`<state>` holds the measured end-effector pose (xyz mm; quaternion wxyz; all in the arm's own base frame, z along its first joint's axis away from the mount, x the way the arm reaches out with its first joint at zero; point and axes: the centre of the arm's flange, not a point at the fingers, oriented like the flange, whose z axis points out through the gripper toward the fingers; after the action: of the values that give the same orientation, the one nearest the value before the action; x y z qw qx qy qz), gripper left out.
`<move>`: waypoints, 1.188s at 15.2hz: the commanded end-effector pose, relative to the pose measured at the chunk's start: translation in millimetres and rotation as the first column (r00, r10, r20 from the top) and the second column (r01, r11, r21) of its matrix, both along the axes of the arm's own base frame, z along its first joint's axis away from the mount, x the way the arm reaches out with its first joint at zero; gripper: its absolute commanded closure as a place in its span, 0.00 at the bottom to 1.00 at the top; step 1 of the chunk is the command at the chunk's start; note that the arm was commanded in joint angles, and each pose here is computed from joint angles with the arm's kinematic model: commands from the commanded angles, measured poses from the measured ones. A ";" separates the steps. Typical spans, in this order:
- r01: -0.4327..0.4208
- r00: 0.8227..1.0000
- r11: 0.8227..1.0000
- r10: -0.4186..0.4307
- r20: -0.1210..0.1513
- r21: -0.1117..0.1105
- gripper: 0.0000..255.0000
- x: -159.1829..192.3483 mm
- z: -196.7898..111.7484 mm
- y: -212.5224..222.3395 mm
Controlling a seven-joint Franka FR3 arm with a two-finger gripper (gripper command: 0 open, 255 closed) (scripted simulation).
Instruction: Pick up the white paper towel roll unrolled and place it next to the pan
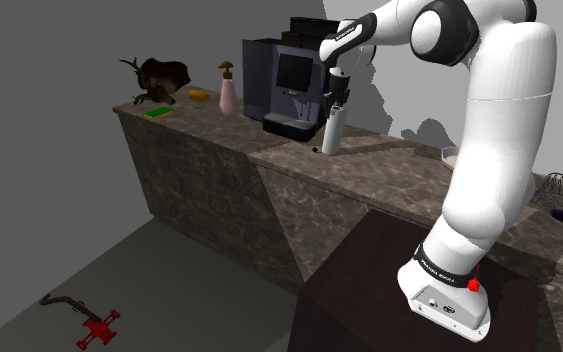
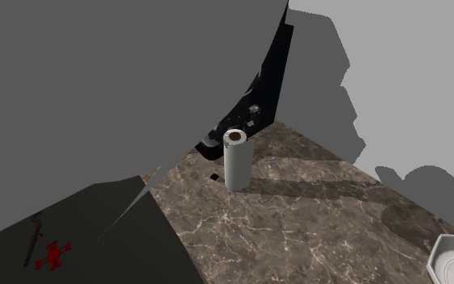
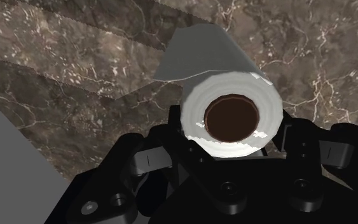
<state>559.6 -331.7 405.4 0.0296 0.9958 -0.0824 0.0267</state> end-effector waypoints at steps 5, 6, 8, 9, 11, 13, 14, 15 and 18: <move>0.002 1.000 1.000 -0.002 -0.002 -0.001 1.00 -0.7 25.6 -0.9; 0.002 1.000 1.000 -0.002 -0.002 -0.001 1.00 -0.7 30.9 -0.9; 0.002 1.000 1.000 -0.002 -0.002 -0.001 1.00 -0.7 41.4 -0.9; 0.002 1.000 1.000 -0.002 -0.002 -0.001 1.00 -0.7 46.7 -0.9; 0.002 1.000 1.000 -0.002 -0.002 -0.001 1.00 -0.7 57.3 -0.9; 0.002 1.000 1.000 -0.002 -0.002 -0.001 1.00 -0.7 67.8 -0.9; 0.002 1.000 1.000 -0.002 -0.002 -0.001 1.00 -0.7 73.1 -0.9; 0.002 1.000 1.000 -0.002 -0.002 -0.001 1.00 -0.7 78.4 -0.9; 0.002 1.000 1.000 -0.002 -0.002 -0.001 1.00 -0.7 94.2 -0.9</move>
<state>558.5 -332.1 493.2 0.0301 0.9958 -0.0831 0.0258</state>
